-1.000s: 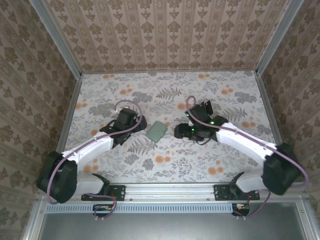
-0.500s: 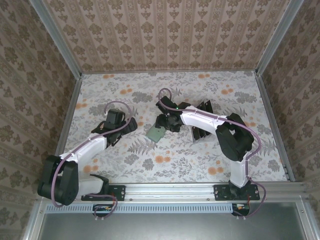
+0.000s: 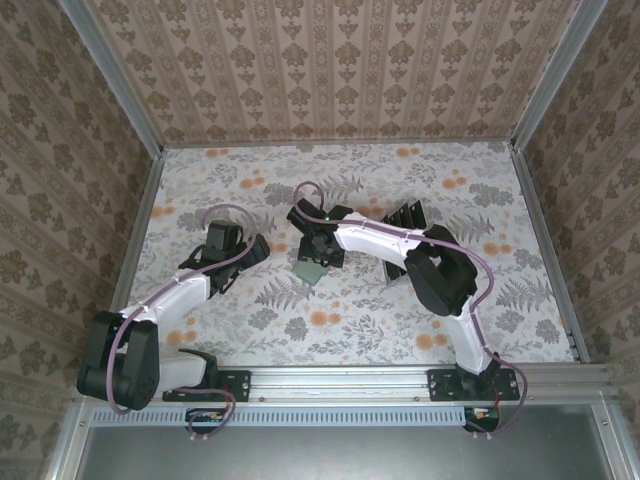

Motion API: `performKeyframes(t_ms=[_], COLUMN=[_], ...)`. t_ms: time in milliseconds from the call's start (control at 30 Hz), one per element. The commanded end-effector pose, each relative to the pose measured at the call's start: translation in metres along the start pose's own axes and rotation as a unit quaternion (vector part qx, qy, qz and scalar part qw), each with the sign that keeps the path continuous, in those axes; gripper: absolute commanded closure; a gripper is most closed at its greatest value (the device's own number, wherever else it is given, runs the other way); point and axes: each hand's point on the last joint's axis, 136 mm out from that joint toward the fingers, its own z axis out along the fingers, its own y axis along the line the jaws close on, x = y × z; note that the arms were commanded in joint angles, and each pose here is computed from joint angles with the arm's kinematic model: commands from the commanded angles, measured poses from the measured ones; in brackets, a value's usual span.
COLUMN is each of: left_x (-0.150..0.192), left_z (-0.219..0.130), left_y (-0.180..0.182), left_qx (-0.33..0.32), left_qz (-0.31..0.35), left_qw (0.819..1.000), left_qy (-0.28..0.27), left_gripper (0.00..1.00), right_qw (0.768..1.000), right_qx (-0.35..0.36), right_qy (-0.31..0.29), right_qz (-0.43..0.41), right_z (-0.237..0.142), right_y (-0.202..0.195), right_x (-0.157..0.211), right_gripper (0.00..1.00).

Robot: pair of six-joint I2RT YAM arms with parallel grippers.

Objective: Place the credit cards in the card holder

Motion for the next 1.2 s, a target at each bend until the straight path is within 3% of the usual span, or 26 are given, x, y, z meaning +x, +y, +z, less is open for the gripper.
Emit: performKeyframes(t_ms=[0, 167, 333, 733, 1000, 1167], left_x=[0.000, 0.001, 0.001, 0.000, 0.002, 0.007], left_z=[0.001, 0.002, 0.005, 0.005, 0.001, 0.002], left_y=[0.000, 0.002, 0.002, -0.001, -0.005, -0.009], left_qx=[0.011, 0.011, 0.013, 0.019, 0.032, 0.044], left_qz=[-0.013, -0.016, -0.018, -0.016, -0.015, -0.016], left_qw=[1.000, 1.000, 1.000, 1.000, 0.999, 0.999], left_qy=[-0.003, -0.001, 0.001, 0.004, 0.011, 0.023], left_gripper=[0.00, 0.00, 0.00, 0.00, 0.00, 0.00], right_qw=[0.999, 0.998, 0.998, 0.997, 0.977, 0.966], right_qx=[0.043, 0.057, 0.055, 0.013, -0.069, -0.073], right_qy=[-0.001, 0.007, 0.008, 0.011, 0.010, 0.014], right_qz=[-0.006, -0.017, -0.023, -0.069, -0.200, -0.248], right_z=[0.006, 0.013, 0.013, 0.002, -0.018, -0.016], right_y=[-0.011, -0.015, -0.016, -0.007, 0.024, 0.019], right_x=[0.001, 0.006, 0.011, 0.017, 0.017, 0.022], right_gripper=[0.37, 0.40, 0.51, 1.00, 1.00, 1.00])
